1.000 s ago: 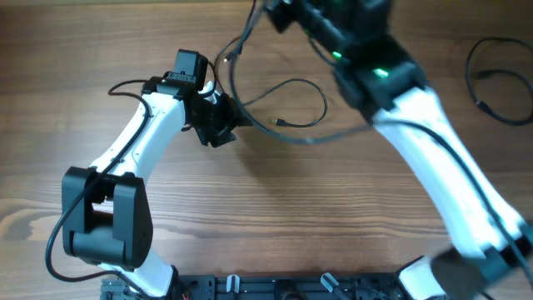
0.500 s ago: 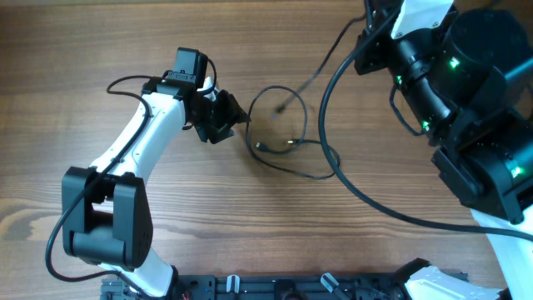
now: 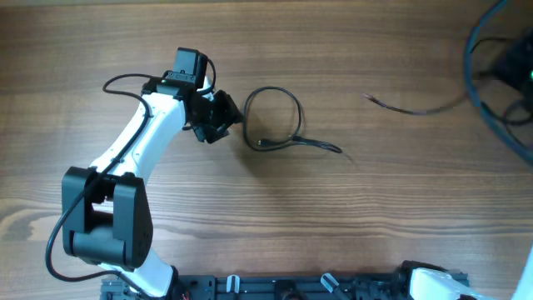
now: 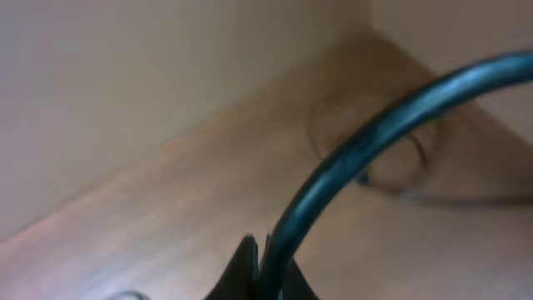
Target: Untangle cables
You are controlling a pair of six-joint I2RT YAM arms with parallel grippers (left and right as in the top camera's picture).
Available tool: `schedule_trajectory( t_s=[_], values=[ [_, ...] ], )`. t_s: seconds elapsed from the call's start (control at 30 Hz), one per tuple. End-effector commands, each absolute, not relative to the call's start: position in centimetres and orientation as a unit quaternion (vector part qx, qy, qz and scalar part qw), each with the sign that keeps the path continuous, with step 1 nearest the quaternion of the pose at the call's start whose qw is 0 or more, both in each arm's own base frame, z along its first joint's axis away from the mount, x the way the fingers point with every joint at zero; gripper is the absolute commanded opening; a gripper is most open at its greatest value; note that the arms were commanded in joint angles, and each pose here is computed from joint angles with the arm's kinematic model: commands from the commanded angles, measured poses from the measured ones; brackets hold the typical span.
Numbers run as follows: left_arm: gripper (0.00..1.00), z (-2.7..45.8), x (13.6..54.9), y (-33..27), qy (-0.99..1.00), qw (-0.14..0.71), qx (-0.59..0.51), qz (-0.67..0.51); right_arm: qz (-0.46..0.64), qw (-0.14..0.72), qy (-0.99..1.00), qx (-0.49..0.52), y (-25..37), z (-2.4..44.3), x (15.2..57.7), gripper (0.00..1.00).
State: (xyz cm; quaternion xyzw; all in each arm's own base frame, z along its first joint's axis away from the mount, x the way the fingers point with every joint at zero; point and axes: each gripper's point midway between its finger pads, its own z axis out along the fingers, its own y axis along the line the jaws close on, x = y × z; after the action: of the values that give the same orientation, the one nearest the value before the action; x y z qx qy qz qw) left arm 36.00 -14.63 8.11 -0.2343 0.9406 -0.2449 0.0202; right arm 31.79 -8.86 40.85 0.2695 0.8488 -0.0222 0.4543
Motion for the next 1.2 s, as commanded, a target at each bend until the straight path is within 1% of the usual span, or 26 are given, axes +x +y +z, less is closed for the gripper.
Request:
schedule_trajectory(
  t_s=[0.0,0.07,0.1,0.17,0.27,0.4,0.43,0.47,0.5,0.6,0.67,0.7,0.73,0.8,0.87,0.93,0.97,1.03,1.07,1.17],
  values=[
    [0.53,7.7,35.7,-14.5,0.945,0.020,-0.224,-0.236,-0.085,0.361,0.834,0.408,-17.3,36.7,27.6,0.04],
    [0.53,7.7,35.7,-14.5,0.945,0.020,-0.224,-0.236,-0.096,0.322,0.818,0.466,-20.6,34.2,26.7,0.04],
    [0.52,7.7,35.7,-14.5,0.945,0.020,-0.224,-0.236,-0.101,0.289,0.807,0.504,-23.3,31.6,26.4,0.04],
    [0.52,7.7,35.7,-14.5,0.945,0.019,-0.225,-0.235,-0.093,0.236,0.799,0.545,-25.6,27.7,26.2,0.04],
    [0.52,7.7,35.6,-14.6,0.945,0.018,-0.226,-0.235,-0.073,0.172,0.808,0.559,-27.1,22.2,26.9,0.04],
    [0.52,7.7,35.4,-15.1,0.947,0.016,-0.219,-0.235,-0.064,0.109,0.818,0.561,-27.7,15.1,27.7,0.05],
    [0.52,7.7,35.3,-15.3,0.948,0.015,-0.216,-0.236,-0.054,0.095,0.823,0.557,-27.5,13.8,27.8,0.31],
    [0.52,7.7,35.2,-15.6,0.949,0.015,-0.211,-0.235,0.007,0.083,0.858,0.508,-25.7,12.2,29.2,0.62],
    [0.52,7.7,35.3,-15.7,0.949,0.018,-0.209,-0.233,0.042,0.087,0.868,0.487,-24.7,12.2,30.0,0.68],
    [0.53,7.7,35.4,-15.7,0.950,0.023,-0.208,-0.231,0.047,0.098,0.872,0.477,-23.9,14.1,30.4,0.72],
    [0.56,7.7,35.5,-15.6,0.950,0.025,-0.208,-0.231,0.035,0.129,0.881,0.453,-23.3,16.8,30.9,0.75],
    [0.57,7.7,35.6,-15.6,0.950,0.026,-0.208,-0.232,0.028,0.153,0.885,0.439,-22.8,18.6,31.1,0.79],
    [0.59,7.7,35.6,-15.6,0.950,0.027,-0.208,-0.232,0.028,0.181,0.893,0.412,-21.9,20.3,31.7,0.80],
    [0.59,7.8,35.8,-15.7,0.949,0.031,-0.207,-0.234,0.053,0.236,0.913,0.328,-18.8,23.5,33.1,0.80],
    [0.59,8.6,36.5,-15.3,0.947,0.047,-0.208,-0.241,0.098,0.293,0.931,0.193,-13.6,26.8,34.8,0.81],
    [0.59,10.1,37.2,-14.6,0.942,0.069,-0.214,-0.249,0.137,0.326,0.932,0.079,-8.4,29.0,35.7,0.81],
    [0.59,11.7,37.9,-13.9,0.937,0.090,-0.219,-0.256,0.148,0.333,0.931,0.035,-6.1,29.6,36.0,0.81],
    [0.60,15.1,39.1,-12.0,0.924,0.138,-0.230,-0.271,0.164,0.327,0.930,-0.030,-1.9,29.6,36.5,0.80],
    [0.62,16.9,39.5,-10.8,0.916,0.166,-0.239,-0.278,0.171,0.318,0.928,-0.087,1.1,29.2,36.7,0.80],
    [0.64,20.0,39.6,-7.2,0.896,0.212,-0.269,-0.281,0.197,0.284,0.916,-0.204,8.4,27.4,36.8,0.80]
  ],
)
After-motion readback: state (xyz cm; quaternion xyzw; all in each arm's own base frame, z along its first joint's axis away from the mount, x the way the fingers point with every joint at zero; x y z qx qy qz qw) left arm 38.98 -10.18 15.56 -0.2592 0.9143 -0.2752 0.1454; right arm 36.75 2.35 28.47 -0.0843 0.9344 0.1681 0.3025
